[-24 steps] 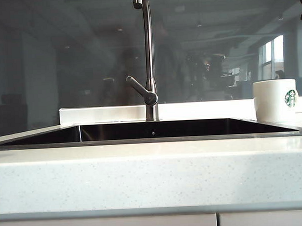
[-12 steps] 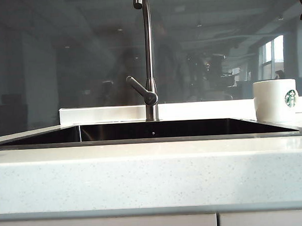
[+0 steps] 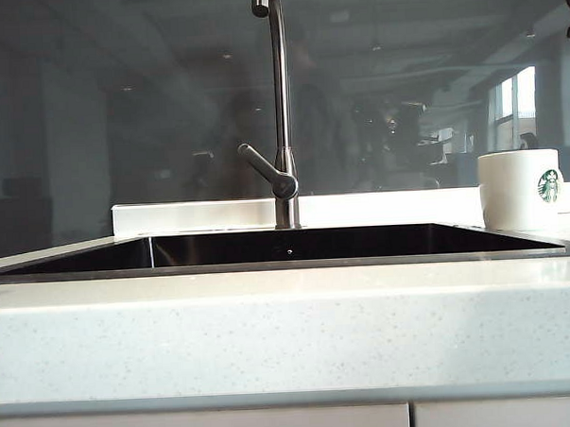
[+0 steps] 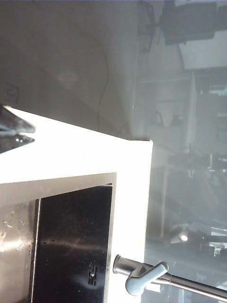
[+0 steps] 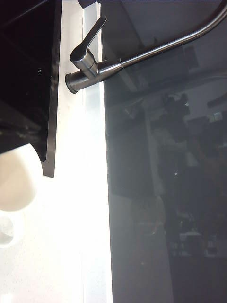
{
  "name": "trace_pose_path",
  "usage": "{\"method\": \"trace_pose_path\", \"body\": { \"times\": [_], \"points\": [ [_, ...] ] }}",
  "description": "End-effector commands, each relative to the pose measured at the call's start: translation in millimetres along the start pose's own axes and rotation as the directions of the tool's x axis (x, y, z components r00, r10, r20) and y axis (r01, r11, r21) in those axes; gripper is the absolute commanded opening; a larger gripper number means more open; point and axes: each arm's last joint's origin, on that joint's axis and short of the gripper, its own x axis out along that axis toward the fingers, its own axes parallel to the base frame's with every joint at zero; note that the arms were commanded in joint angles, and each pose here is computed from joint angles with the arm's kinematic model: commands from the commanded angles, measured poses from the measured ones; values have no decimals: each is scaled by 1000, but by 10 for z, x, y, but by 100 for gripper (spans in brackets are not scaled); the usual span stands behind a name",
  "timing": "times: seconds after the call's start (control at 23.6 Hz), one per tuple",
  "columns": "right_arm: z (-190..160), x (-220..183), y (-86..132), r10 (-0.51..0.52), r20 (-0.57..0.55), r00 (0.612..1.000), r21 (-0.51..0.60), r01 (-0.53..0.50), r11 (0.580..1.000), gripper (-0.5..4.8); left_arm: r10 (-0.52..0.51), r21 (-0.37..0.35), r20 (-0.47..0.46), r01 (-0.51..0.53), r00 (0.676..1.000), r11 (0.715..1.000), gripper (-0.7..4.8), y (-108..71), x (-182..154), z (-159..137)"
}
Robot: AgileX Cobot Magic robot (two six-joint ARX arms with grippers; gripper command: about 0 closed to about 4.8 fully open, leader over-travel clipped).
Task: Pick up the mug next to the sink, go to the faucet to get some water, pour the water into the sink, and finally put the mug back to its place.
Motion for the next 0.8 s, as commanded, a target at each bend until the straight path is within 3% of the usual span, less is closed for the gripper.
{"method": "trace_pose_path", "body": {
  "times": [0.04,0.8],
  "points": [
    [29,1,8,3,18,1000,-6,-3,1000,-8,-3,1,19,3,1000,1000,-3,-1,-1,28],
    [29,1,8,3,18,1000,-6,-3,1000,-8,-2,1,12,2,1000,1000,-3,0,-1,21]
  ]
}}
